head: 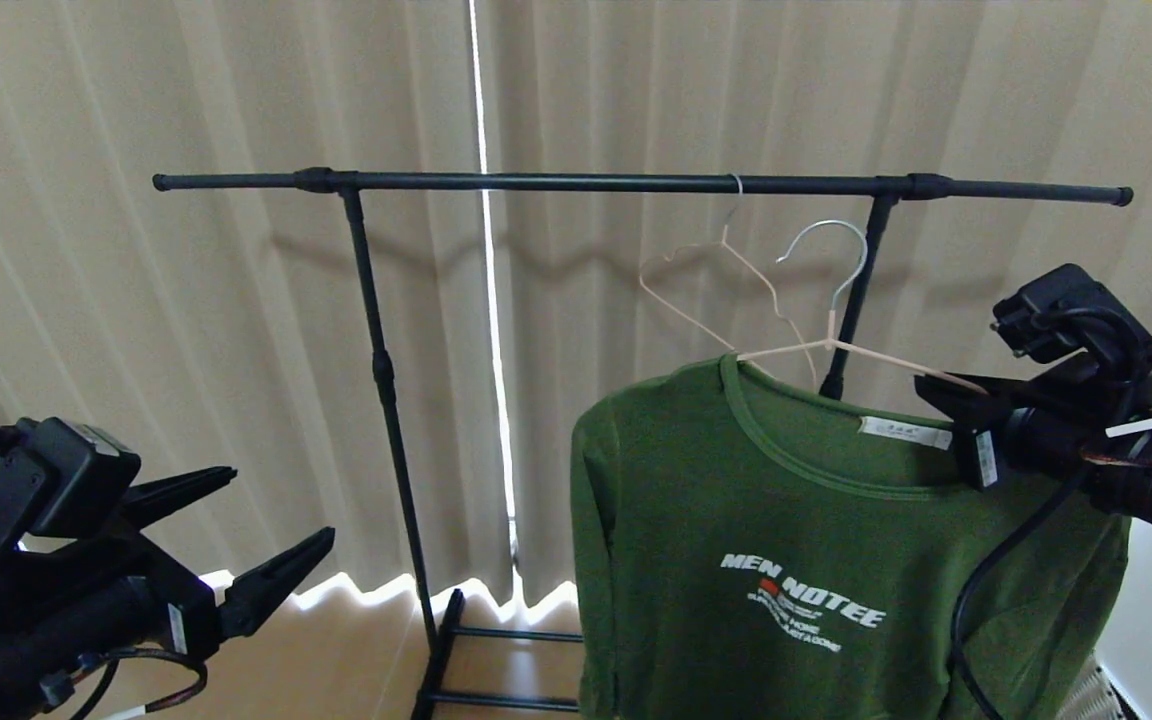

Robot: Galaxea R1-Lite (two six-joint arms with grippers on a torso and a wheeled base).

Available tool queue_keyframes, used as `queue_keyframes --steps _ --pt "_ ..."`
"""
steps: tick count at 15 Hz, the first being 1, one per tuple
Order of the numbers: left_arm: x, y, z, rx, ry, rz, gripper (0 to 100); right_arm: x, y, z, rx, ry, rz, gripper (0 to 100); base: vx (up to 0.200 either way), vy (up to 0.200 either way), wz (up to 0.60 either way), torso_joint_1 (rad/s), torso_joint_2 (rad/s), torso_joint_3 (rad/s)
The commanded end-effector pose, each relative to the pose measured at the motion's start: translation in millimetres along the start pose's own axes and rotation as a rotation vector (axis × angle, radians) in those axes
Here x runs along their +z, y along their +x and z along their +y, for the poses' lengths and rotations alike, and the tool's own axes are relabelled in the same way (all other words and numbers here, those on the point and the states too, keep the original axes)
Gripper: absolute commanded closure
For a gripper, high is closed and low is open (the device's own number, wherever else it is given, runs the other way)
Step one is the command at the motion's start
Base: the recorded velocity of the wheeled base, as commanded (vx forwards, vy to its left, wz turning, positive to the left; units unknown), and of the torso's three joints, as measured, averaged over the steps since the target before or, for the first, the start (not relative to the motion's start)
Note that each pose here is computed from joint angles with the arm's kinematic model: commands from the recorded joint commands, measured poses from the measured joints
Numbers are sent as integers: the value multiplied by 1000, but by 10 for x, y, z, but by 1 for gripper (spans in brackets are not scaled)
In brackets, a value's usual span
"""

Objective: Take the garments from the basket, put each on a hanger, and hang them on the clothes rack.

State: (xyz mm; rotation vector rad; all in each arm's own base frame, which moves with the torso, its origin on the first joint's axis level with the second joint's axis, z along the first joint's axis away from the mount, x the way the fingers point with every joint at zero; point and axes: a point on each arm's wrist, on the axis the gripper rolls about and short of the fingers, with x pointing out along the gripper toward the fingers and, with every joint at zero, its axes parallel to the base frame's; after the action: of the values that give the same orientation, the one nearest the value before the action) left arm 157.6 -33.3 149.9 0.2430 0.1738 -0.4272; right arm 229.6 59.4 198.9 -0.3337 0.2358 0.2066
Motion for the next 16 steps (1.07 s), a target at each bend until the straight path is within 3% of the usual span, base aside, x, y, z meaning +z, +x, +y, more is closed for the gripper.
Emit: queue_keyframes --steps 1,3,7,10,14,16 --pt "-6 1 -1 0 -1 3 0 15 -1 -3 -2 0 -6 100 0 200 0 2 -2 2" --pt "-12 -4 -3 0 -1 4 0 23 -17 -8 -6 0 -10 100 0 200 0 2 5 0" --pt "-27 -13 -9 -1 1 7 0 12 -65 -11 -12 -3 0 100 0 0 0 0 0 0" --pt "-27 -16 -15 2 8 -18 0 -52 -47 5 -10 -11 76 100 0 0 0 0 0 0" --pt "1 -18 -8 7 5 -31 0 -54 -19 1 -54 -12 90 100 0 0 0 0 0 0" --pt "-3 -19 -12 5 5 -30 0 -49 -47 -9 -64 -11 86 100 200 0 0 0 -2 0"
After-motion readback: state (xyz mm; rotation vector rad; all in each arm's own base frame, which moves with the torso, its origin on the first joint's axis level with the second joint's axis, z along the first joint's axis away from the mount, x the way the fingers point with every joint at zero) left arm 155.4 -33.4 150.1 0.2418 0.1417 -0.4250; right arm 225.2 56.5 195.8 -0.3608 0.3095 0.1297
